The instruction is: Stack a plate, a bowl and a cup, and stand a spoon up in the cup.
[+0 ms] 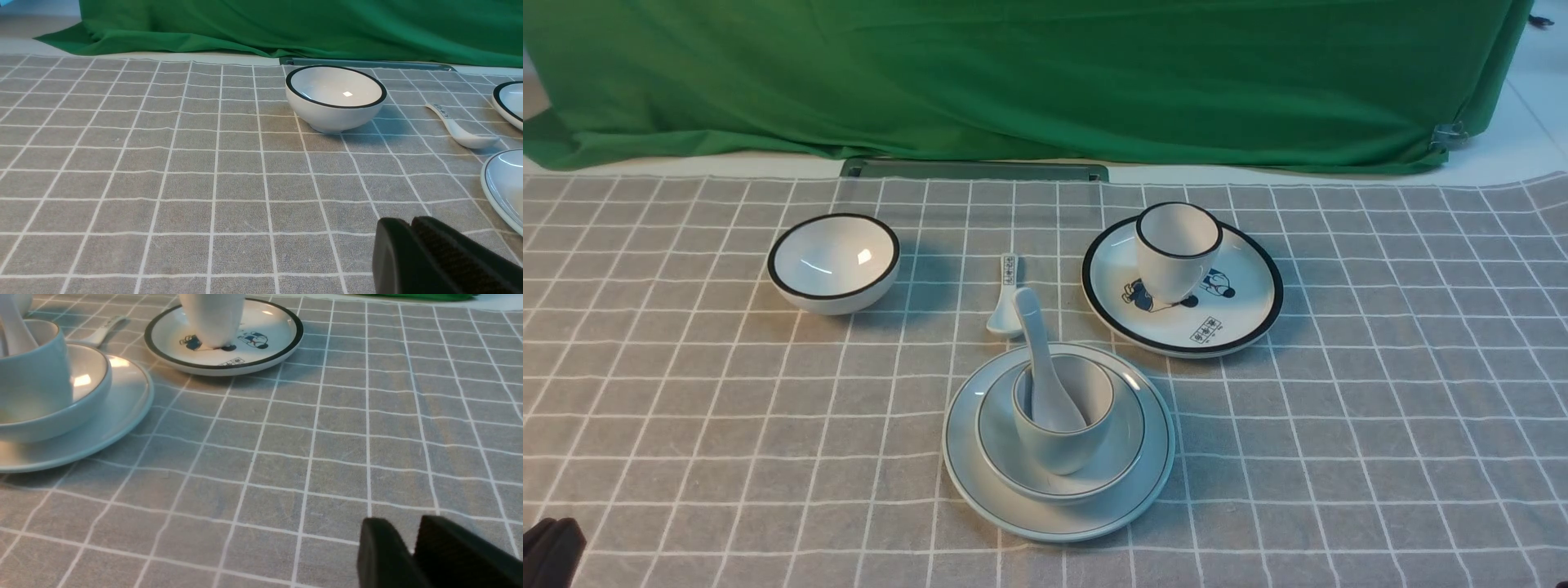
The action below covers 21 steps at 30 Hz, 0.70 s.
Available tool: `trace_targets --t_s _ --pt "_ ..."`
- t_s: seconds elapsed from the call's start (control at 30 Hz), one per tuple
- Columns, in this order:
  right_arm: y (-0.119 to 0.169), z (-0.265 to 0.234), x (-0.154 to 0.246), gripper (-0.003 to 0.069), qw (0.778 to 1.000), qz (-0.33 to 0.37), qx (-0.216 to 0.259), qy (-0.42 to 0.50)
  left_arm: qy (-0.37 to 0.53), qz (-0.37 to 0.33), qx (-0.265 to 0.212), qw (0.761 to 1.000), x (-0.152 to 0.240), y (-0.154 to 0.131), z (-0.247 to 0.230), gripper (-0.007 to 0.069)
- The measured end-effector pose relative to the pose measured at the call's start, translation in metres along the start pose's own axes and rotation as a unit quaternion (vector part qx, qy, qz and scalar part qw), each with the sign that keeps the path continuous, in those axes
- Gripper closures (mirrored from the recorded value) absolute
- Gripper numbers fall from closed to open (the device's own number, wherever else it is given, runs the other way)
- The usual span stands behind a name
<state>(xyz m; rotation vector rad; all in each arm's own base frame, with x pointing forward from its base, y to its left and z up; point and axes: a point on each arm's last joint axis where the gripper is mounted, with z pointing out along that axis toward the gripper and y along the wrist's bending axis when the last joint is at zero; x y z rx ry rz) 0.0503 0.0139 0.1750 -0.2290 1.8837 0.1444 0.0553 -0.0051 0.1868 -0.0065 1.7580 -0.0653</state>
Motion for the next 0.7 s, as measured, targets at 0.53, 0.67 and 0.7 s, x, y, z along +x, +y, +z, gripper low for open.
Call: trace_targets --t_s 0.53,0.67,0.7 --pt "0.0000 0.0000 0.0000 0.0447 1.000 -0.001 0.000 0.000 0.000 0.000 0.000 1.000 0.0000 0.0000 0.0000 0.0608" --pt "0.0000 0.0000 0.0000 0.0443 1.000 -0.001 0.000 0.000 0.000 0.000 0.000 1.000 0.0000 0.0000 0.0000 0.0608" --pt "0.0000 0.0000 0.0000 0.0442 1.000 -0.001 0.000 0.000 0.000 0.000 0.000 1.000 0.0000 0.0000 0.0000 0.0608"
